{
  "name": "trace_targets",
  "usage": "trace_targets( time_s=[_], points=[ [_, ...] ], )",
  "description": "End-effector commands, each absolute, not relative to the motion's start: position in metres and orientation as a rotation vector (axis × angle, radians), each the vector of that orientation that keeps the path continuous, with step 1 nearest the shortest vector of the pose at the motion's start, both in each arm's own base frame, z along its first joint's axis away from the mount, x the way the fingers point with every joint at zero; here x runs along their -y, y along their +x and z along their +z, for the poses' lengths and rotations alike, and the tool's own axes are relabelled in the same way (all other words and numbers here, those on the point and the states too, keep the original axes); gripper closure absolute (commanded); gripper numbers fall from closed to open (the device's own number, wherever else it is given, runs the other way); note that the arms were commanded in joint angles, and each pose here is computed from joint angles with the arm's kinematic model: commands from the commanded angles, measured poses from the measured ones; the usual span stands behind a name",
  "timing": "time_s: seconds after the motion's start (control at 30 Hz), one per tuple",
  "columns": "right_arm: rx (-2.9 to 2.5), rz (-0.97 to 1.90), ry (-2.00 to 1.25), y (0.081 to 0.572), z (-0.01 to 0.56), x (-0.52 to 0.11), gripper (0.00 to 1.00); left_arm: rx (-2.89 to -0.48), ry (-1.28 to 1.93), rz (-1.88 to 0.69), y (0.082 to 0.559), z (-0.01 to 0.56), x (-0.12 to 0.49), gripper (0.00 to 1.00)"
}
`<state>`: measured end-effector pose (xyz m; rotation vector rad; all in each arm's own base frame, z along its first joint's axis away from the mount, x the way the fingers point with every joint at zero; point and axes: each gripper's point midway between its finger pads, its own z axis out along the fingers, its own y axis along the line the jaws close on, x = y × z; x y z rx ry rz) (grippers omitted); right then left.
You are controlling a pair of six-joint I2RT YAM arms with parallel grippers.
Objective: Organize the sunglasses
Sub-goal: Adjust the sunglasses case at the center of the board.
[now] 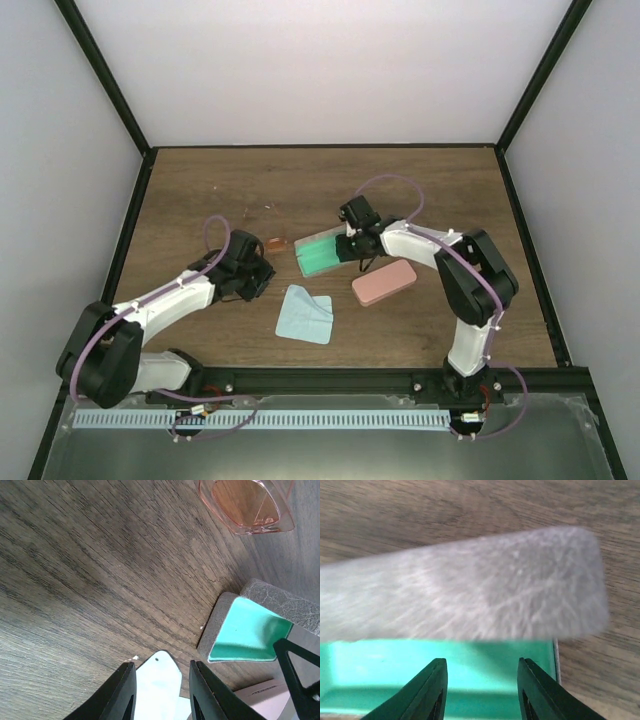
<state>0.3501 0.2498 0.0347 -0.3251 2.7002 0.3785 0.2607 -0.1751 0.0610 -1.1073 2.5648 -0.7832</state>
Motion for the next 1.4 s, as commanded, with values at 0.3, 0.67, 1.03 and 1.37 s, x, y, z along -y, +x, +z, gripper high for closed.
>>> trace_targets(
  time_s=[0.3,0.67,1.03,1.37],
  points=[
    [-2.531,0.677,-0.379,0.323,0.124,-0.269,0.59,-2.573,-1.057,-0.801,0.275,0.063,0.185,0.69],
    [-2.105,0.630,-0.198,0.306,0.261,-0.225,0.22,-2.541,-0.698,-0.606,0.296,0.091,0.170,0.00],
    [-2.562,0.719,-0.423,0.262,0.128,-0.258,0.99,-2.493,-0.436,-0.554,0.298,0.115,0.166,0.58],
    [-2.687,0.590,-0.284,0.284,0.091,-0.245,0.77,-2.517,-0.482,-0.583,0.293,0.100,0.168,0.63]
  ],
)
